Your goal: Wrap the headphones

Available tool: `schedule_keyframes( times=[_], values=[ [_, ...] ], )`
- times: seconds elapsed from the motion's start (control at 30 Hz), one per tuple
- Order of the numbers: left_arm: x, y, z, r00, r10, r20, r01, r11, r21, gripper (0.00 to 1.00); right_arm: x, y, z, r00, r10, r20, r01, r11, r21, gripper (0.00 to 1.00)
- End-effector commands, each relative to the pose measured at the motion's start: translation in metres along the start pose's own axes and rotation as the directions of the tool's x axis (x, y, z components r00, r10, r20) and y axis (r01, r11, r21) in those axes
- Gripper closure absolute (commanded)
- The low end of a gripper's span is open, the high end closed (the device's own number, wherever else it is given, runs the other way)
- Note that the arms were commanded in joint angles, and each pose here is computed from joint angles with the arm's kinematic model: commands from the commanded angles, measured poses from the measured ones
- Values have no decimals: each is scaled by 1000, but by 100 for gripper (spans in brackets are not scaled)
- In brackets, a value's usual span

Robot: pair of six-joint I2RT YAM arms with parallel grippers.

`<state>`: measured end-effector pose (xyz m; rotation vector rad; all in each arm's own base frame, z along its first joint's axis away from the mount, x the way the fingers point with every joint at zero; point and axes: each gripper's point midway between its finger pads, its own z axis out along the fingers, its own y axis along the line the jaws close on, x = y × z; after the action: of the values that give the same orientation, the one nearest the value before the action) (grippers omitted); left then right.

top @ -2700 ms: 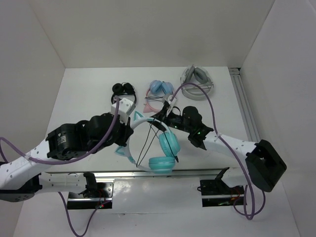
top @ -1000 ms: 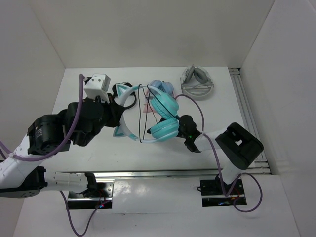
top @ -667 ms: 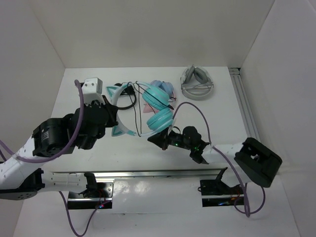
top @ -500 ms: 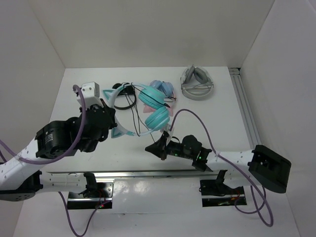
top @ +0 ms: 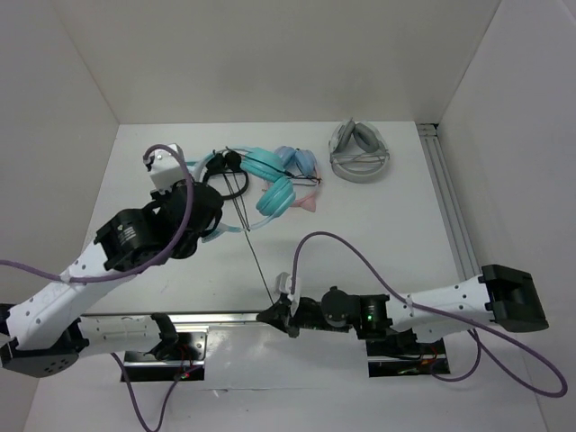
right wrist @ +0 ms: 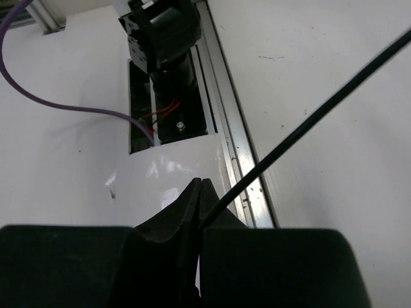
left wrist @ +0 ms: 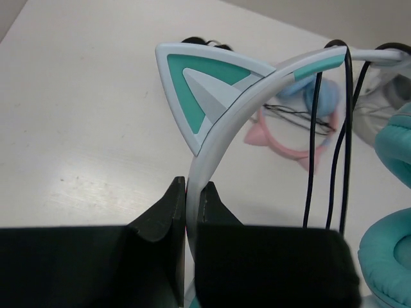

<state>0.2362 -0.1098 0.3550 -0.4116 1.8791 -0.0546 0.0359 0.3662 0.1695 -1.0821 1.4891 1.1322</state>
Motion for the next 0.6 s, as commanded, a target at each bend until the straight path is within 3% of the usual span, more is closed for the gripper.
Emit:
schedule_keyframes(
  times=[0.0,0.3,0.47,0.57],
  values=[
    [-11,0,23,995,-88,41,88,996,8,100,-6,6,-2,998,-61,-35,64,994,84,94],
    [47,-5,49,991,98,-87,-94,994,46,100,-17,10,-7,970,-196,-144,223,954,201,97],
    [74,-10,42,958,256,-132,-240,963,125,100,-25,-1,-20,920,-293,-261,359,897,256,100],
    [94,-8,40,914,356,-194,-336,933,131,100,-51,0,-30,899,-324,-295,405,871,277,100]
  ],
)
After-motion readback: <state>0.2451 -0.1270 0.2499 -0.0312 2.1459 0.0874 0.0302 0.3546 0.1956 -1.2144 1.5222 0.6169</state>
